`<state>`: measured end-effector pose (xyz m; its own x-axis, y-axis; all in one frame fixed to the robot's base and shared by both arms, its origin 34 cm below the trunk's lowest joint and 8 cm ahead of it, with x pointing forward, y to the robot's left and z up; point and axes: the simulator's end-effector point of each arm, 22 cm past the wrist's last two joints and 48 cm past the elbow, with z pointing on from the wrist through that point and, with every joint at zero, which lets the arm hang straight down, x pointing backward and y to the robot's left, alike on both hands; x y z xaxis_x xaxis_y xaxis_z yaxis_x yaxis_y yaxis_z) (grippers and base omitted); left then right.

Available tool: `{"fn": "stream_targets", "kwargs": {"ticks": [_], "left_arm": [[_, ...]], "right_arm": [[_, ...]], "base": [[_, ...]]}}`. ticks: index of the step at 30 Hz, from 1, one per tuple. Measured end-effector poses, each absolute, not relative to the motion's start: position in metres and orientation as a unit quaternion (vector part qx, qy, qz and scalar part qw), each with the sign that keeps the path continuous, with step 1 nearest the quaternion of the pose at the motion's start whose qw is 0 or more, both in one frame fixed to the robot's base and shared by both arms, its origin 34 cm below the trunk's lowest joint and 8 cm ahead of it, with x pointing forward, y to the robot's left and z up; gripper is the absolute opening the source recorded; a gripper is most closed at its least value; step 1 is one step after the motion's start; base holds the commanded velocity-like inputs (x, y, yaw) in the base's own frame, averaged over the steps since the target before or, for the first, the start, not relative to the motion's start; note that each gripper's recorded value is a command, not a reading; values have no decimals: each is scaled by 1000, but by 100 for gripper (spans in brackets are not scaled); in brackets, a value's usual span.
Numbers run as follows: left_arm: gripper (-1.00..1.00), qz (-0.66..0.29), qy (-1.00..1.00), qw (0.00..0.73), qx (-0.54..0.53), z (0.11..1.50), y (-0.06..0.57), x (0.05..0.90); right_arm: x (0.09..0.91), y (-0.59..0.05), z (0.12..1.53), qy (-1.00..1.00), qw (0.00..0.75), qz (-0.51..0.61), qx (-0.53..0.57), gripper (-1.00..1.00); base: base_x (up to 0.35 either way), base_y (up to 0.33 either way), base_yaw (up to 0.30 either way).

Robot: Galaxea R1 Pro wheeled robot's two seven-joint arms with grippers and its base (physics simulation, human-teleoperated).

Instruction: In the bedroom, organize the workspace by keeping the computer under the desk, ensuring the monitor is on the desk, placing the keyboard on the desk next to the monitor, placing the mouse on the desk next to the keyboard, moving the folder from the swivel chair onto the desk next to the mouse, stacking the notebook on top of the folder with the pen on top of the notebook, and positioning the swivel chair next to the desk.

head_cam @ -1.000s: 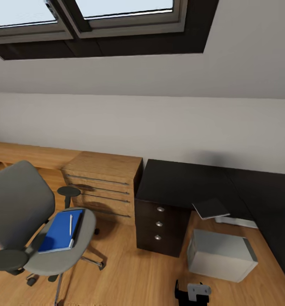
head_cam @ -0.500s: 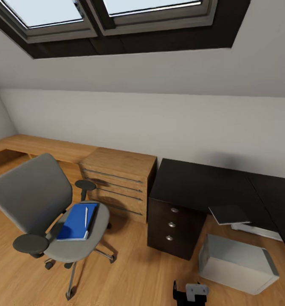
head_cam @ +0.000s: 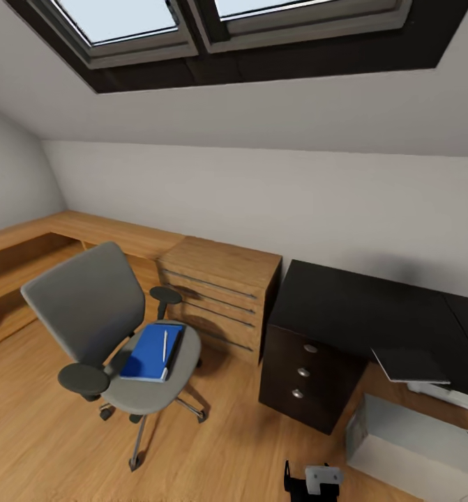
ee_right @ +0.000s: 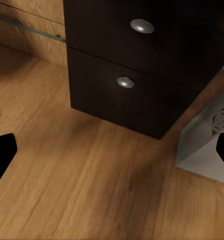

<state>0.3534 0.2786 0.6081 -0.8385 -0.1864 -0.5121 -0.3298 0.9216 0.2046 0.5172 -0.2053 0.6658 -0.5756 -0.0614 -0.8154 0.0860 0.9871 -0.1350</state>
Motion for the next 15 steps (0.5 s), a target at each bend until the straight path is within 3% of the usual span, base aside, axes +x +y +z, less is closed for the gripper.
{"fn": "stream_targets", "kwargs": {"ticks": [15], "left_arm": [[100, 143, 944, 262, -138, 609, 279, 355]], "right_arm": [[513, -206, 660, 887, 455, -80, 6, 100]], "base": [[0, 0, 238]]}}
